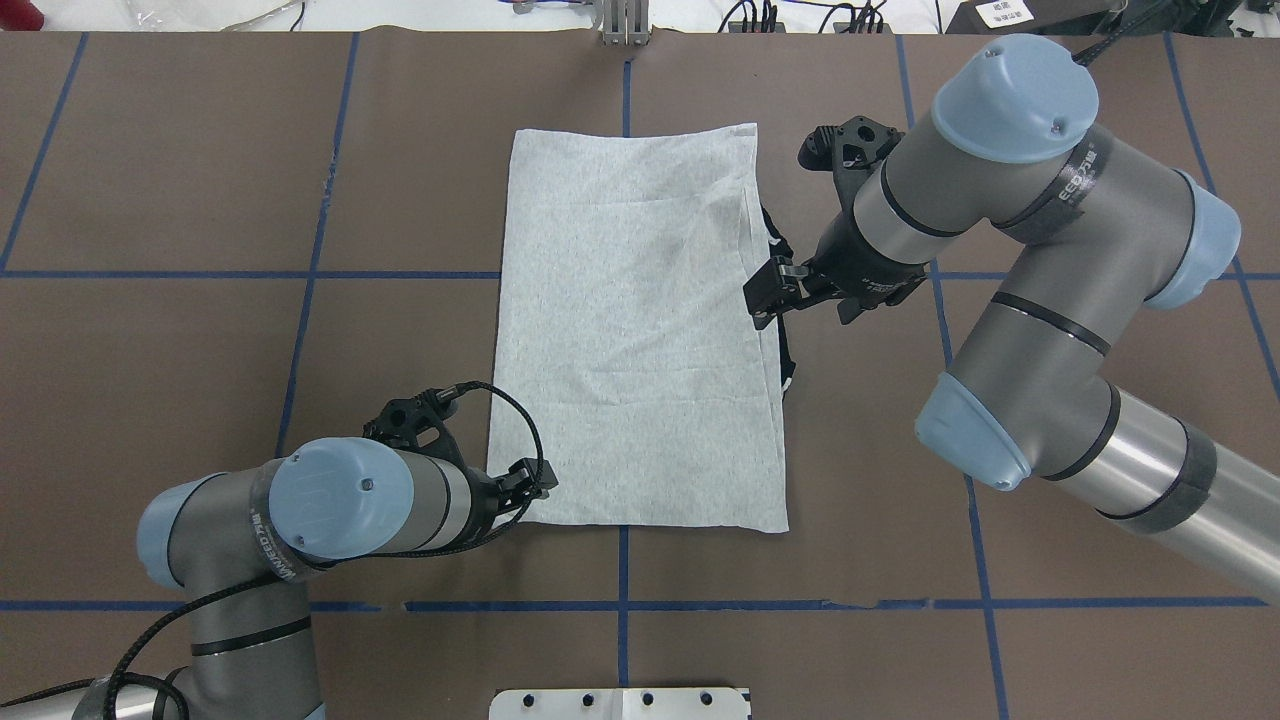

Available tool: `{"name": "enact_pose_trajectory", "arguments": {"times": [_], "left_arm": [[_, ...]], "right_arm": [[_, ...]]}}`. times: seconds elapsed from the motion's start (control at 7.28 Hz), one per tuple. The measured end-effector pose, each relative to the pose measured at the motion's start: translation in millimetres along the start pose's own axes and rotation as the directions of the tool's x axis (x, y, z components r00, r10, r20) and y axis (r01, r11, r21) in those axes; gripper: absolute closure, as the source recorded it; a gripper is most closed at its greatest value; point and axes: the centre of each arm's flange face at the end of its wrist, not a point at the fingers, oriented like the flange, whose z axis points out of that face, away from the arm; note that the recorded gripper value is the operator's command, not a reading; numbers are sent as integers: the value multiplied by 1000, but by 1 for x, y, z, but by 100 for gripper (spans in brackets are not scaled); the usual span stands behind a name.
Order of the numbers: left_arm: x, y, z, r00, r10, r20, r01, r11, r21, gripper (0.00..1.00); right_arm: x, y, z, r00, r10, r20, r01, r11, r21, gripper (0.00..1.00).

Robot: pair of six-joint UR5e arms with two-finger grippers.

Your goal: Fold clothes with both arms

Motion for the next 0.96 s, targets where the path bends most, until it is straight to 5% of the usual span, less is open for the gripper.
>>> {"name": "enact_pose_trajectory", "arguments": {"times": [0.96], "left_arm": [[-1,-4,16,1000,4,25,-4,1000,12,35]], "right_arm": [[1,-1,1,1000,0,-5,0,1000,4,0]]}}
